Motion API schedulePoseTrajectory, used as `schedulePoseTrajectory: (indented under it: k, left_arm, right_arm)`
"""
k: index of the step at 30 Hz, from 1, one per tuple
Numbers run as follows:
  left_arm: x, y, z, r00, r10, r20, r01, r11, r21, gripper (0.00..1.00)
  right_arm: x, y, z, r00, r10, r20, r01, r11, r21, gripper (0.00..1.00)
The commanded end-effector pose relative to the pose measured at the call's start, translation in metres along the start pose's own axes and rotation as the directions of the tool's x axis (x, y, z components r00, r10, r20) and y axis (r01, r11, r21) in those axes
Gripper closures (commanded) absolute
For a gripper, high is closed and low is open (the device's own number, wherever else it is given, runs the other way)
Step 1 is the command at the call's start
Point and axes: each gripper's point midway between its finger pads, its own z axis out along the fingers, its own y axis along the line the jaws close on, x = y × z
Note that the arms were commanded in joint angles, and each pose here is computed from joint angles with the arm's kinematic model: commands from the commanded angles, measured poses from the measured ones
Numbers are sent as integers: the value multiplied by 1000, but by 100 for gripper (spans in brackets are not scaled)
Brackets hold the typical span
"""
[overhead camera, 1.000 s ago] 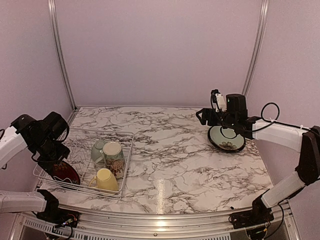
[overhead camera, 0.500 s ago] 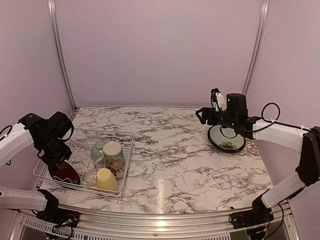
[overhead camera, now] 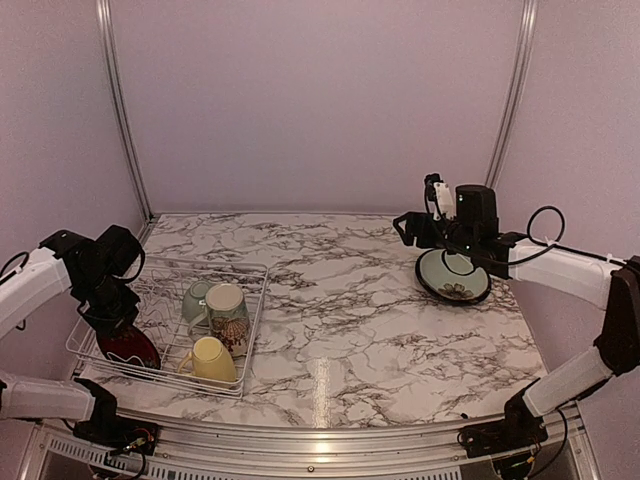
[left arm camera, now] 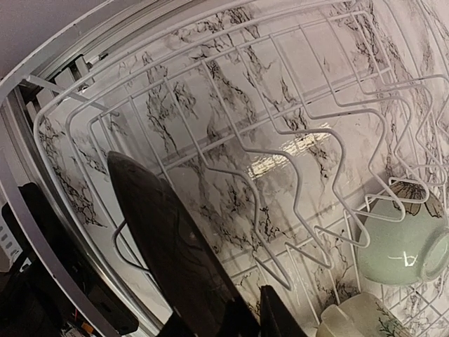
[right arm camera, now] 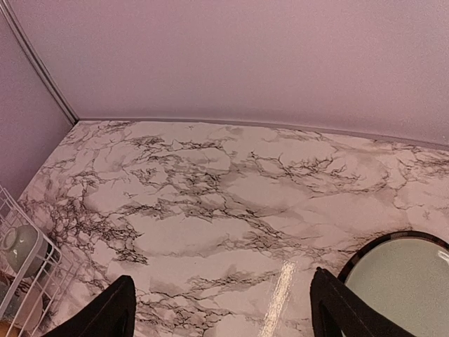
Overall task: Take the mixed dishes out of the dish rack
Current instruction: Grab the plate from the dish rack.
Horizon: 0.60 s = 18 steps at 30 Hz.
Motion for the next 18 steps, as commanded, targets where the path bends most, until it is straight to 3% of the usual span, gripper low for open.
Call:
schedulePoseTrajectory:
  k: [1, 7, 18]
  left_arm:
    - [-7, 0, -2, 1000, -1, 11, 1, 1000, 7, 77]
    - [-16, -5, -10, 1000, -13, 10, 13, 999, 39, 99]
    - [-26, -13, -54, 999, -42, 6, 41, 989, 145, 100]
  right_arm:
    - [-16, 7, -8, 999, -10, 38, 10, 1000, 1, 18]
    - [-20, 9, -11, 998, -19, 52, 18, 1000, 10, 18]
    - [-22, 17, -7, 998, -30, 51, 30, 1000, -1, 18]
